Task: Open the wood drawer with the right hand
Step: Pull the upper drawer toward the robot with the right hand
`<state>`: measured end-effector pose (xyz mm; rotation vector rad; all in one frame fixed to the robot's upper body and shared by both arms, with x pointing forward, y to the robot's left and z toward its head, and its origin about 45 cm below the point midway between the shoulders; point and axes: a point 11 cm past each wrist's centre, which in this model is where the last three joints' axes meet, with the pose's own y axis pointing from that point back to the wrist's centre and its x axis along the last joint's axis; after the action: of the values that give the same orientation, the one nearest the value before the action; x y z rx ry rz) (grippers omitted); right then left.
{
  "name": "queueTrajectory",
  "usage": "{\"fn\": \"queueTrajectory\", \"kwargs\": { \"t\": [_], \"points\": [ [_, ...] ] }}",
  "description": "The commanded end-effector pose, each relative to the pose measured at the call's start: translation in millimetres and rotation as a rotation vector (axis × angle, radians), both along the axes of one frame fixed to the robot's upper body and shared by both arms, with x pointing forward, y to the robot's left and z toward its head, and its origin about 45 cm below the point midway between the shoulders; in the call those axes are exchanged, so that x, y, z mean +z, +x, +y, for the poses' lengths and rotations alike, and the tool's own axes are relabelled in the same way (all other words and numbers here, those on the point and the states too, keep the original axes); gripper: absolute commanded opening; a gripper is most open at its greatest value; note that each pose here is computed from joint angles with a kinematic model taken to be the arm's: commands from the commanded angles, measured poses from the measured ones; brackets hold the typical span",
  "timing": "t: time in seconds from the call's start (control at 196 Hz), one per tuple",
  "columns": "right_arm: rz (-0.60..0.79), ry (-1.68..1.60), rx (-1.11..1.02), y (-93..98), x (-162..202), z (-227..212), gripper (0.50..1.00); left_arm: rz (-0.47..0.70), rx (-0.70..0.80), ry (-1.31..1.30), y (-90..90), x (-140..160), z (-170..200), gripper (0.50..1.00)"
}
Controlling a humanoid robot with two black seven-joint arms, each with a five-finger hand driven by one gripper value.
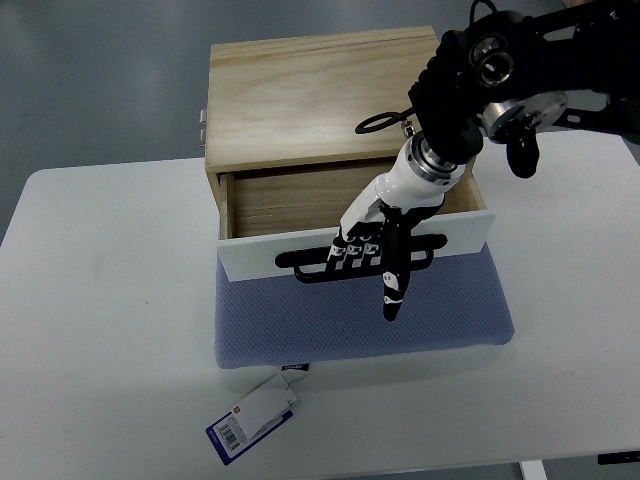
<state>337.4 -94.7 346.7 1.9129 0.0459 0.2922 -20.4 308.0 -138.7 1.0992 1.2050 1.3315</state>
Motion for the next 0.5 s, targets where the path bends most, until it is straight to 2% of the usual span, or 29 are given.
{"fn": "queueTrajectory", "kwargs": {
  "t": [0.0, 0.495],
  "points": [
    [0.004, 0.002, 0.002, -1.5, -0.3, -0.8, 0.944, 0.000, 0.000, 0.000, 0.0, 0.0, 0.0, 1.000],
    [0.008, 0.004, 0.008, -4.8, -0.9, -4.2, 0.944, 0.000, 0.000, 0.000, 0.0, 0.0, 0.0, 1.000]
  ]
}}
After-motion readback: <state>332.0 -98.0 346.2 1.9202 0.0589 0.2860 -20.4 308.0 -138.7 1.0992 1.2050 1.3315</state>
